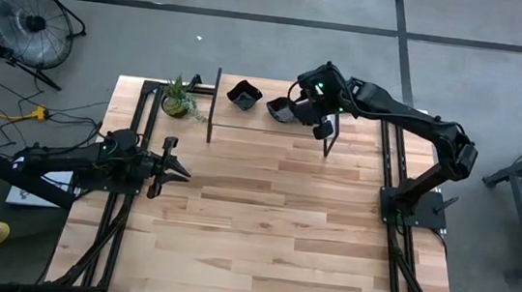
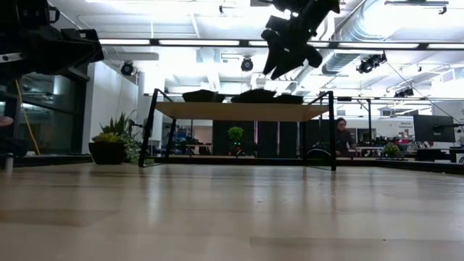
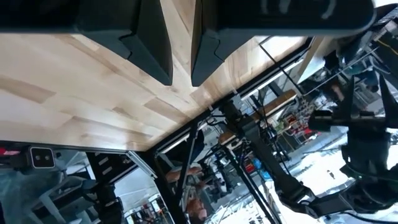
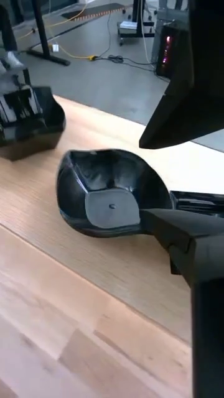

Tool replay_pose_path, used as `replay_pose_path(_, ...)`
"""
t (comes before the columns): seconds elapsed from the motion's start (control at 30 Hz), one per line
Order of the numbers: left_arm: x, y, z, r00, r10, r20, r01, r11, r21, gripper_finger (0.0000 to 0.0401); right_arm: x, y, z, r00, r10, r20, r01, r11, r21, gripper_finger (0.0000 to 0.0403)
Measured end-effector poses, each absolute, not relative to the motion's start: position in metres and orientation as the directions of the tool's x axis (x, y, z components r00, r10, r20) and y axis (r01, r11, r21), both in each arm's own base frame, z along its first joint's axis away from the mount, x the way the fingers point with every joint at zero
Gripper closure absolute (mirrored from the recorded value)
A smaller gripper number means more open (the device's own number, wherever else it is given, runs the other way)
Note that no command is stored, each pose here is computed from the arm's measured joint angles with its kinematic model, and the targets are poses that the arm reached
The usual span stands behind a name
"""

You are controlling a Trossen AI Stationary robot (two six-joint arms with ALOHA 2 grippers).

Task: Pick & Place Mini shaped plates
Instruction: Stack the black leaf-shaped plate on top of the black leaf-shaped plate on the shelf, then return to Home Position

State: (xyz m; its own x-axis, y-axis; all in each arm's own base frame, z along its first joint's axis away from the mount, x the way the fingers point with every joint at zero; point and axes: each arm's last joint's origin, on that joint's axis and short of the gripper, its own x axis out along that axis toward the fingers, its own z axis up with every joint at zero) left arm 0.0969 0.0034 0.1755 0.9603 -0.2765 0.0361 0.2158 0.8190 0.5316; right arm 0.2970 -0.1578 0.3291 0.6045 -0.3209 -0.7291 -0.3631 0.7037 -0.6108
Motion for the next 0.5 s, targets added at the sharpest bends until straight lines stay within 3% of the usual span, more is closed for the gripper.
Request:
replay_pose_path(0.2, 0.097, 0.004, 0.175, 0.963, -0.268, 0.035, 0.204, 0.807, 0.555, 0.0345, 0.290, -0.155, 0.339, 0.626, -0.329, -0.708, -0.279, 0.753, -0.596, 0.0240)
replay_pose_path(0.3, 0.097, 0.004, 0.175, 0.964, -0.263, 0.035, 0.198, 0.800, 0.567, 0.0345, 0.286, -0.154, 0.343, 0.621, -0.351, -0.701, -0.159, 0.819, -0.552, 0.0248)
replay_pose_path(0.4, 0.097, 0.004, 0.175, 0.964, -0.263, 0.028, 0.195, 0.779, 0.596, 0.0345, 0.281, -0.148, 0.345, 0.645, -0.247, -0.723, -0.055, 0.929, -0.367, 0.0264)
replay_pose_path(0.5, 0.097, 0.004, 0.174, 0.966, -0.257, 0.021, 0.187, 0.755, 0.628, 0.0345, 0.278, -0.138, 0.337, 0.669, -0.025, -0.743, -0.058, 0.995, -0.085, 0.0286)
